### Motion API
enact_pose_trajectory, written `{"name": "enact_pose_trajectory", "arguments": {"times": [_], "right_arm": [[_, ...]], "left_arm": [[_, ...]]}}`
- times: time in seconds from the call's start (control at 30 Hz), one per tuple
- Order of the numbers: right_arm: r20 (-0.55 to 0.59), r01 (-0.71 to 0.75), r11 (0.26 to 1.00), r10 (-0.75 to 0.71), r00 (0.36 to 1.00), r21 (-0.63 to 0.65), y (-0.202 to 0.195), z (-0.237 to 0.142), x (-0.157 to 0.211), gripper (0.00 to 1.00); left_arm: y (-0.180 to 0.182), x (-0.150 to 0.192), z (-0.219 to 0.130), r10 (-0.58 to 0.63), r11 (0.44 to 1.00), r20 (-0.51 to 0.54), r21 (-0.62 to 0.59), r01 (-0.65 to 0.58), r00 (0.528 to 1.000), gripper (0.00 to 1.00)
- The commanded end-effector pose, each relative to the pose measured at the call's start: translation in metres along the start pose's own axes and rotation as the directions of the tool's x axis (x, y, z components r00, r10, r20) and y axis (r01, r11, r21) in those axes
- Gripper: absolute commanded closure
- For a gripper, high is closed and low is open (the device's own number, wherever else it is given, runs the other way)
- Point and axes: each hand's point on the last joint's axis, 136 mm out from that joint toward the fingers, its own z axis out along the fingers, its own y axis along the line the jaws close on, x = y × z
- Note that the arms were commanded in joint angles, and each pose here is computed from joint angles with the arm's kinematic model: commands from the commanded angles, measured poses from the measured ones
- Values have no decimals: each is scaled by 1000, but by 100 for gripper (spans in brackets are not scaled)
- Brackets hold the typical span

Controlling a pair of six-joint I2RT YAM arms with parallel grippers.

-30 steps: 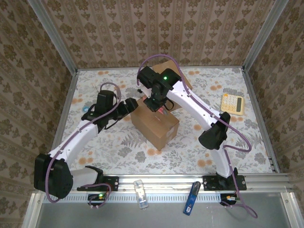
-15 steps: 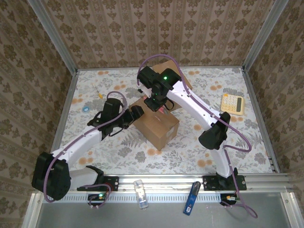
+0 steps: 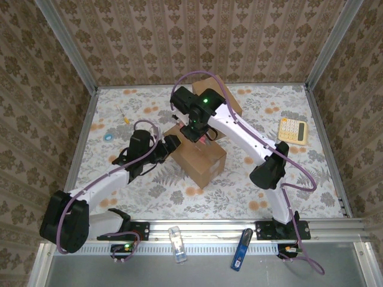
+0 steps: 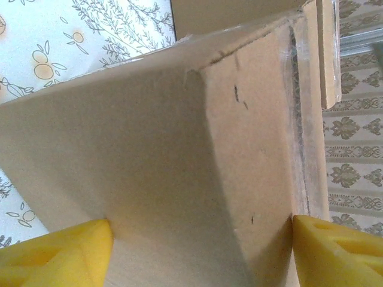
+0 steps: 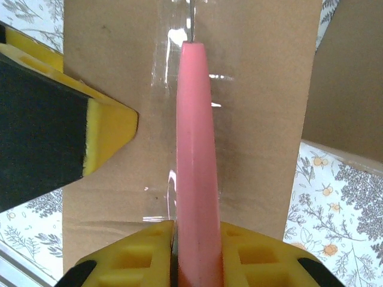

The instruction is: Unpack the express box

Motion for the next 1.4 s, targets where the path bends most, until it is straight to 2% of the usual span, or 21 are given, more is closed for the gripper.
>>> {"name": "enact_pose_trajectory", "arguments": {"times": [0.0,0.2,0.7,1.37], "right_arm": [[-21,12,997,-10,1000,74,-10,-1,7,100],[-32,-13,991,18,999,136,-19,-1,10,100],[9,-70,991,69,998,111,-2,-2,-1,100],[-10,-79,992,80,997,102,7,17,-8,100]], "left_arm": [[18,12,3,-47,999,-29,-27,46,998,24],[17,11,2,-45,999,-25,-31,44,999,24],[19,11,1,-47,998,-24,-49,46,999,24],[18,14,1,-48,998,-28,-48,47,998,24]]}}
